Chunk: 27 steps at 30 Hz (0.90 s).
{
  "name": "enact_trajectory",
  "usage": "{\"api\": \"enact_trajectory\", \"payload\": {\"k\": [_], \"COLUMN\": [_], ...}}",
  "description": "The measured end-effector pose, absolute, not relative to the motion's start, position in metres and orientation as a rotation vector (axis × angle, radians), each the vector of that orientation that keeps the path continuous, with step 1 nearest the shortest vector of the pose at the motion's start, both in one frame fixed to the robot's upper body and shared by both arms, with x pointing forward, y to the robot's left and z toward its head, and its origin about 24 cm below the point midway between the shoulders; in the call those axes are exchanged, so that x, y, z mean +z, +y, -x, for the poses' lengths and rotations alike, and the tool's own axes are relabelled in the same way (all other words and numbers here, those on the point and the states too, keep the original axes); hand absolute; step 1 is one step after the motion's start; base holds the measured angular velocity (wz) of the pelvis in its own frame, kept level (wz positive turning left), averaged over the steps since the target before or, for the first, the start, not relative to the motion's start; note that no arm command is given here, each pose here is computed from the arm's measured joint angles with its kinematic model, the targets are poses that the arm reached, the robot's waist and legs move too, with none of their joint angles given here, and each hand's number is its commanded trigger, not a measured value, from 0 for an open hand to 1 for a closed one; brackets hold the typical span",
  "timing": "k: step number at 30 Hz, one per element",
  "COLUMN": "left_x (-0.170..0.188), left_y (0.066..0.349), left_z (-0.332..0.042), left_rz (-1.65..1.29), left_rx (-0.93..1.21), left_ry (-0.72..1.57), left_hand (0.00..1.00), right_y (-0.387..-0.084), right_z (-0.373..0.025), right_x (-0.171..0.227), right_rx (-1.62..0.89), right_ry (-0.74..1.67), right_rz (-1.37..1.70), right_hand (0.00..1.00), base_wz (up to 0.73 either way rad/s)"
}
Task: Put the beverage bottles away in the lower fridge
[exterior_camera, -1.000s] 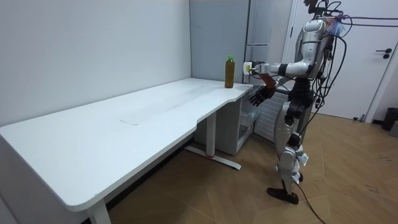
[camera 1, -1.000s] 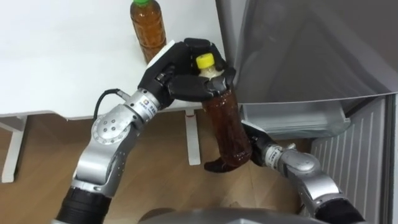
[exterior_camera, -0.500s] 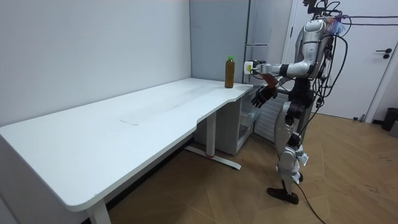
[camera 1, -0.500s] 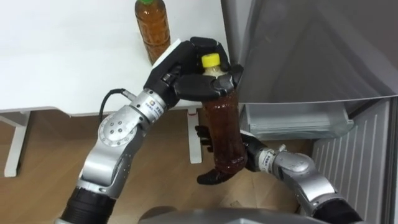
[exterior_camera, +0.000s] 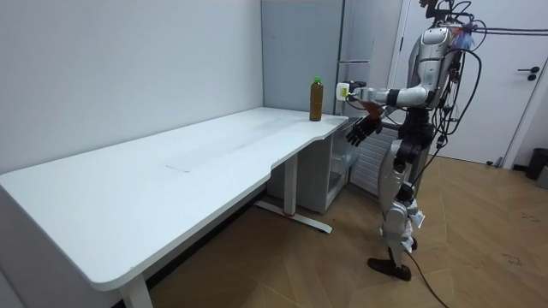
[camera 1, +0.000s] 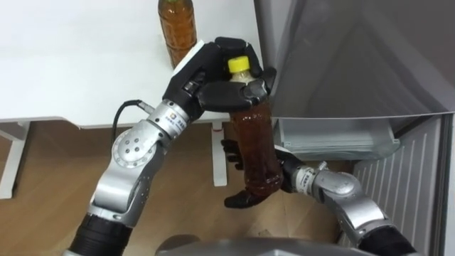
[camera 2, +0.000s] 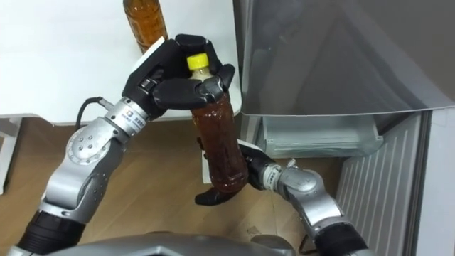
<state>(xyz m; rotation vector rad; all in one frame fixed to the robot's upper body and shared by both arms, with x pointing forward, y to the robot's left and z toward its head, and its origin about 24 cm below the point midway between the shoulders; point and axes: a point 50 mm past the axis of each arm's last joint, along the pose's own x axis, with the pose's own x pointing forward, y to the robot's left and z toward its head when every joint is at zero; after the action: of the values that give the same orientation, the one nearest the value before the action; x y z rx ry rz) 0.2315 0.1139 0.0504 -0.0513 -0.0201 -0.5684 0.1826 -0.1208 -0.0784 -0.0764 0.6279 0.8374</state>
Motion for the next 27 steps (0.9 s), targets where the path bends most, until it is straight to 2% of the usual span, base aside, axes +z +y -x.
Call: {"api": "enact_trajectory", "payload": {"k": [14, 27], "left_x": [0.053, 0.07], "left_y": [0.121, 0.127], "left_z": [-0.234, -0.234], "left_rz": [-0.045, -0.163], "left_rx": [-0.504, -0.477], "left_ry": [-0.032, -0.109], "left_hand": [1.0, 1.0], "right_y": [-0.126, -0.125], "right_z": [-0.183, -0.184], "right_x": [-0.077, -0.065], "right_rx": [0.835, 0.87], "right_ry": [0.622, 0.561], "right_rz": [0.061, 0.071], "right_hand": [0.0, 0.0], "base_wz": [0.0, 0.0]}}
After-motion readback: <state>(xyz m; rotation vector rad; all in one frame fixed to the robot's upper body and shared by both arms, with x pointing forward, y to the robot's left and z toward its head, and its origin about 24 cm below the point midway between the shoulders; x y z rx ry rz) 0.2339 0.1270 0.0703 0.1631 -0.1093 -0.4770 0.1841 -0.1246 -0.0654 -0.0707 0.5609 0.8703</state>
